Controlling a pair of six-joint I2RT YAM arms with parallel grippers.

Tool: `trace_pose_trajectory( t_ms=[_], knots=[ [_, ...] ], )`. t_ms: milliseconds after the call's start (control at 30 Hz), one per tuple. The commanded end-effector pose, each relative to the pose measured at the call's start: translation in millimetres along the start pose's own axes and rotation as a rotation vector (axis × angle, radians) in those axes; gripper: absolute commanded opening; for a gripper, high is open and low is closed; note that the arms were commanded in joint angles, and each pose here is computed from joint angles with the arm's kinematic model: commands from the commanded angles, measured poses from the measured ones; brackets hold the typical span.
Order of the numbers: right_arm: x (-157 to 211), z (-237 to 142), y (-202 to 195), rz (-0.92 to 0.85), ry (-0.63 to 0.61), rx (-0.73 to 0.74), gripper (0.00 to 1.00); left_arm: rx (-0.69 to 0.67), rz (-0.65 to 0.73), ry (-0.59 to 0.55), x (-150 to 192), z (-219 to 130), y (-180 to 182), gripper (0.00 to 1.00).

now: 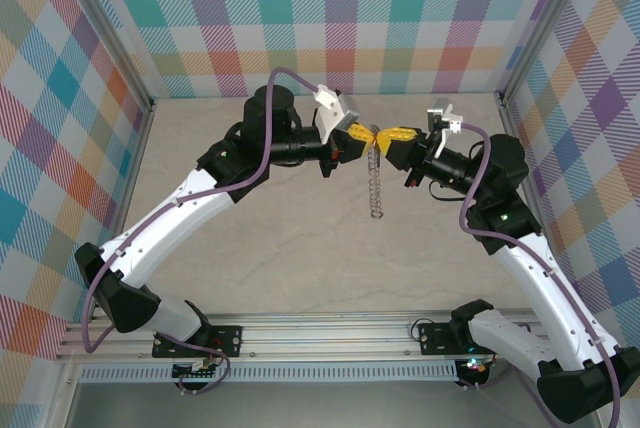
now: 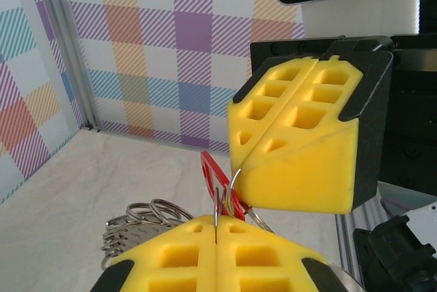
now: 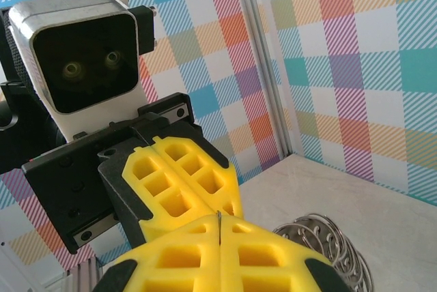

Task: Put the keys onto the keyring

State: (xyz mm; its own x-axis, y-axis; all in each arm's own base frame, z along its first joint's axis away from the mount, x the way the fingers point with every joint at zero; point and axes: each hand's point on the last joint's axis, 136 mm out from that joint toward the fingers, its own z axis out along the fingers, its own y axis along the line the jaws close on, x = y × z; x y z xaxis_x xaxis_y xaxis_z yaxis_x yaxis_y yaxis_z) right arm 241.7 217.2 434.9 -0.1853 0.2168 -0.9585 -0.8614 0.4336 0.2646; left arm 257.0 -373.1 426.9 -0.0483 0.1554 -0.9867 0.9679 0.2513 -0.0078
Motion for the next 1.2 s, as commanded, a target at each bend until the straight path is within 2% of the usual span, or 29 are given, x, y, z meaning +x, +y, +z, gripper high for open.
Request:
trace_pose_trajectory(
  t_ms=[0, 367, 833, 967, 1167],
  knots=[
    [-2, 0, 1, -0.032, -0.006, 0.009, 0.0, 0.032, 0.051, -0.083, -32, -7, -13, 0.0],
    [-8, 2, -19, -0.049, -0.035, 0.109, 0.0, 0.058, 0.05, -0.081, -31, -7, -19, 0.0],
    [2, -6, -45, -0.002, -0.02, 0.19, 0.0, 0.005, 0.07, -0.14, -40, -19, -18, 0.0],
    [5, -6, -46, 0.018, -0.014, 0.178, 0.0, 0.002, 0.07, -0.147, -41, -20, -18, 0.0],
    [9, -1, -28, 0.032, 0.027, 0.063, 0.0, -0.007, 0.066, -0.164, -43, -20, -16, 0.0]
  ],
)
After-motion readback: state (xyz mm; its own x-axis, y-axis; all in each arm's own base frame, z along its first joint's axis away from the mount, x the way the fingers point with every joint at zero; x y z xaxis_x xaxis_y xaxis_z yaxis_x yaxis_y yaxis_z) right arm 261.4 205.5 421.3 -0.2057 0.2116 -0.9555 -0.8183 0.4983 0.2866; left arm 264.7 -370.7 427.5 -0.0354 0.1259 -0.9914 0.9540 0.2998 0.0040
